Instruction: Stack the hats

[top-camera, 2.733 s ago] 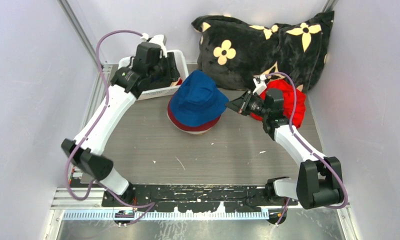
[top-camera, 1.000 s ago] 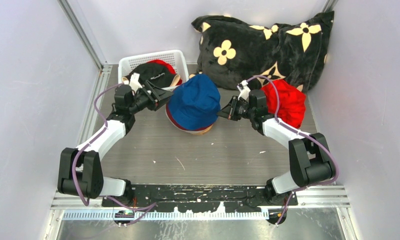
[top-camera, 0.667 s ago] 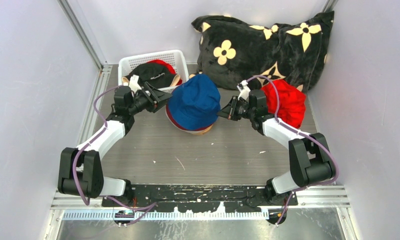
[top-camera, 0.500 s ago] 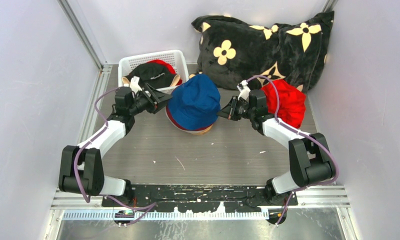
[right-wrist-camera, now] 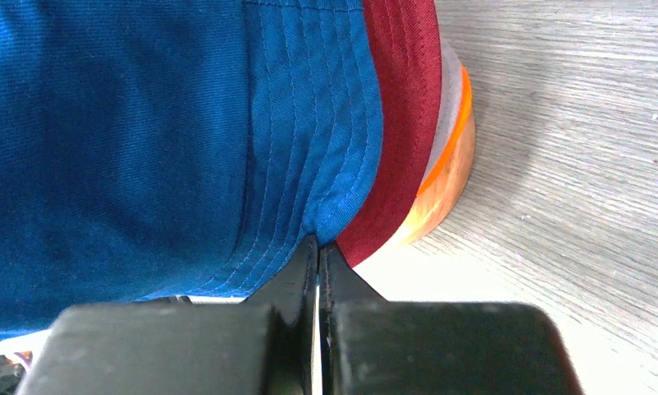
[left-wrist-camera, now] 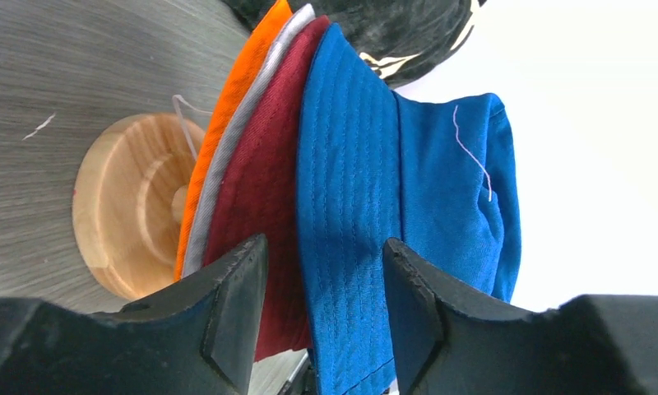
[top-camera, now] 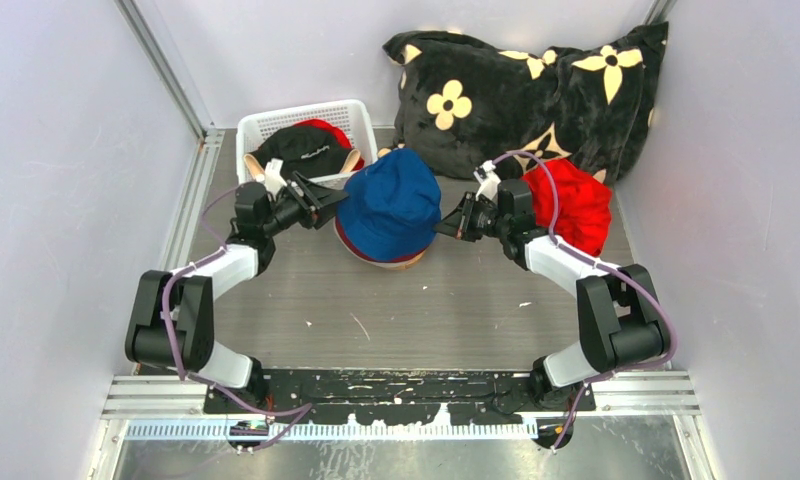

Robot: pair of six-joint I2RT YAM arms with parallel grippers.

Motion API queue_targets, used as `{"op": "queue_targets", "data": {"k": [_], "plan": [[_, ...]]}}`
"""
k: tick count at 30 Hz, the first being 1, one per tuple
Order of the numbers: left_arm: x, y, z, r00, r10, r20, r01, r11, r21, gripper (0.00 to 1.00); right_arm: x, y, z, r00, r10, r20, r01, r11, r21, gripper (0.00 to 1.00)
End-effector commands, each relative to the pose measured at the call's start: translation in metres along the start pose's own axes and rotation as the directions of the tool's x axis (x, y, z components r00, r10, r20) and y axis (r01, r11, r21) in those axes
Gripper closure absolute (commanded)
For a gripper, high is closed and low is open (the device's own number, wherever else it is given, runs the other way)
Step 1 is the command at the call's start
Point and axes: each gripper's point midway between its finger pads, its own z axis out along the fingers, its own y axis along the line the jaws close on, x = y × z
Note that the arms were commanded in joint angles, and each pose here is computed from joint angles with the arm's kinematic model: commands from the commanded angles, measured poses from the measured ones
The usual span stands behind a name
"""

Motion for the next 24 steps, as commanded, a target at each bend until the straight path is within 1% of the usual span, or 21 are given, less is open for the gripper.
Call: {"op": "queue_targets", "data": {"k": [1, 3, 5, 7, 8, 10, 13, 19, 24], "plan": [[-0.004, -0.027, 0.0, 1.0, 0.002, 0.007, -0.003, 0.986, 0.169, 0.5, -0.016, 0.008, 0.003, 0.998, -0.056, 0.04, 0.056, 0.998, -0.015, 0.99], [-0.006, -0.03, 0.001, 1.0, -0.021, 0.017, 0.016, 0.976, 0.215, 0.61, -0.016, 0.008, 0.003, 0.998, -0.055, 0.04, 0.055, 0.998, -0.015, 0.99], [-0.007, -0.031, 0.001, 0.999, -0.04, 0.027, 0.032, 0.968, 0.248, 0.78, -0.017, 0.008, 0.003, 0.998, -0.056, 0.042, 0.057, 0.998, -0.016, 0.99], [-0.01, -0.029, 0.001, 0.997, -0.058, 0.04, 0.045, 0.962, 0.268, 0.97, -0.018, 0.008, 0.004, 0.997, -0.058, 0.045, 0.059, 0.998, -0.014, 0.99], [-0.011, -0.026, 0.001, 0.997, -0.066, 0.044, 0.052, 0.962, 0.268, 1.0, -0.019, 0.007, 0.004, 0.997, -0.058, 0.047, 0.059, 0.998, -0.012, 0.99], [-0.013, -0.015, 0.001, 0.995, -0.083, 0.057, 0.067, 0.968, 0.241, 1.0, -0.02, 0.006, 0.005, 0.997, -0.059, 0.048, 0.059, 0.998, -0.004, 0.99], [-0.017, 0.014, -0.001, 0.991, -0.097, 0.095, 0.08, 0.983, 0.163, 1.0, -0.021, 0.0, 0.009, 0.997, -0.058, 0.046, 0.057, 0.998, 0.014, 0.99], [-0.015, 0.056, -0.004, 0.99, -0.091, 0.11, 0.086, 0.995, 0.055, 1.0, -0.013, -0.015, 0.019, 0.999, -0.033, 0.025, 0.032, 0.999, 0.041, 0.99], [-0.015, 0.069, -0.003, 0.988, -0.105, 0.111, 0.101, 0.994, 0.041, 1.0, -0.012, -0.017, 0.019, 0.999, -0.032, 0.028, 0.031, 0.999, 0.04, 0.99]]}}
